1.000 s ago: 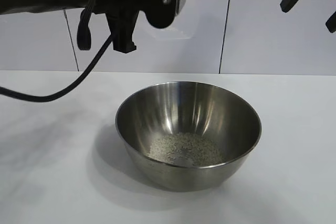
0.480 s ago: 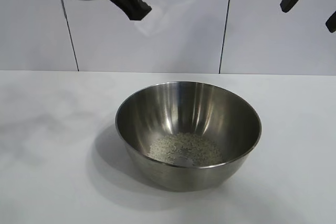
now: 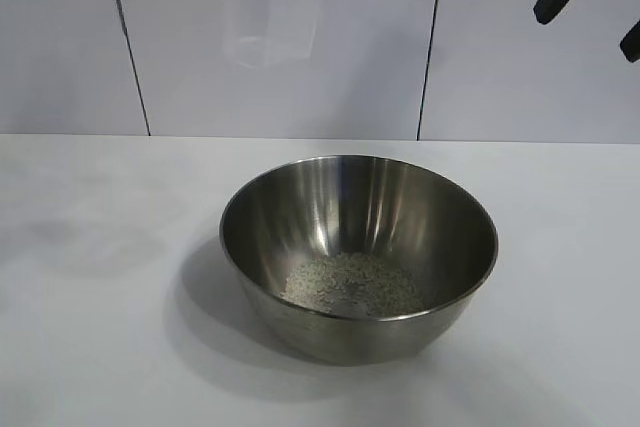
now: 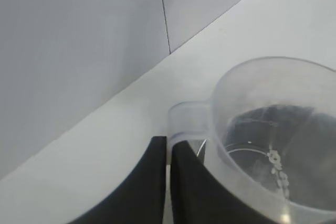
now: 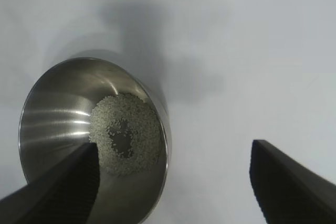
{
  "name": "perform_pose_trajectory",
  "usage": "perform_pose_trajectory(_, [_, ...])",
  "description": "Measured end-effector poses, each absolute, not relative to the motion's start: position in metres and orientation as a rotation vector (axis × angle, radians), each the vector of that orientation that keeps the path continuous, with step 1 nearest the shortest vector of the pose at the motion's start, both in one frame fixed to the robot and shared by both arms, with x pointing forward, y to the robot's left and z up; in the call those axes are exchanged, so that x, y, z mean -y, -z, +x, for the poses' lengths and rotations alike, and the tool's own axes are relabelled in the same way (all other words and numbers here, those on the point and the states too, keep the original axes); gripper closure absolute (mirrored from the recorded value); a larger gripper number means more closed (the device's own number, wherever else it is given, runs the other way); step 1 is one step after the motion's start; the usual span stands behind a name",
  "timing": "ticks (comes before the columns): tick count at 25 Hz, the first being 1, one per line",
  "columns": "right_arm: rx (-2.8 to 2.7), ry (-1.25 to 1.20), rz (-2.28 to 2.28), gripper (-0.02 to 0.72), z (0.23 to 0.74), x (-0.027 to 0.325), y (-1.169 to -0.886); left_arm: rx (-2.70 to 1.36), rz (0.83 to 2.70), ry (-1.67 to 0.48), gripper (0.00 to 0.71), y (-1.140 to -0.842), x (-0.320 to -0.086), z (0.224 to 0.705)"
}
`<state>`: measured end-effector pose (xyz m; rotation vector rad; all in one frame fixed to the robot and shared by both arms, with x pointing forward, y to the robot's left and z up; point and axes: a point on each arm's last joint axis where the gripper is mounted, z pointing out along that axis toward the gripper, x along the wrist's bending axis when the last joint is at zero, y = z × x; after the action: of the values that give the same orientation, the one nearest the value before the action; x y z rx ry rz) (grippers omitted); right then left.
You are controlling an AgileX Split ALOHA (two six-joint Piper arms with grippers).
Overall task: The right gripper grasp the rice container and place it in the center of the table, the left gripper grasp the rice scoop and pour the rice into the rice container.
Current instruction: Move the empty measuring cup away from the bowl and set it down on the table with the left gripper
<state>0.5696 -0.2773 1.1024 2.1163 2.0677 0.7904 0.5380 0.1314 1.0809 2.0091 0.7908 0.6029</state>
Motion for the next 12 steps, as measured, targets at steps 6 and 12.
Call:
perform_pose_trajectory(6, [-2.069,-0.791,2.113,0.156,0.570,0.277,-1.102,-0.935,1.914,-0.366,0.701,-1.080,-0.154,0.544])
perform_pose_trajectory(12, [-2.074,-0.790,2.106,0.156,0.570,0.277,-1.102,-0.933,1.704,-0.202,0.701,-1.091,-0.183,0.551])
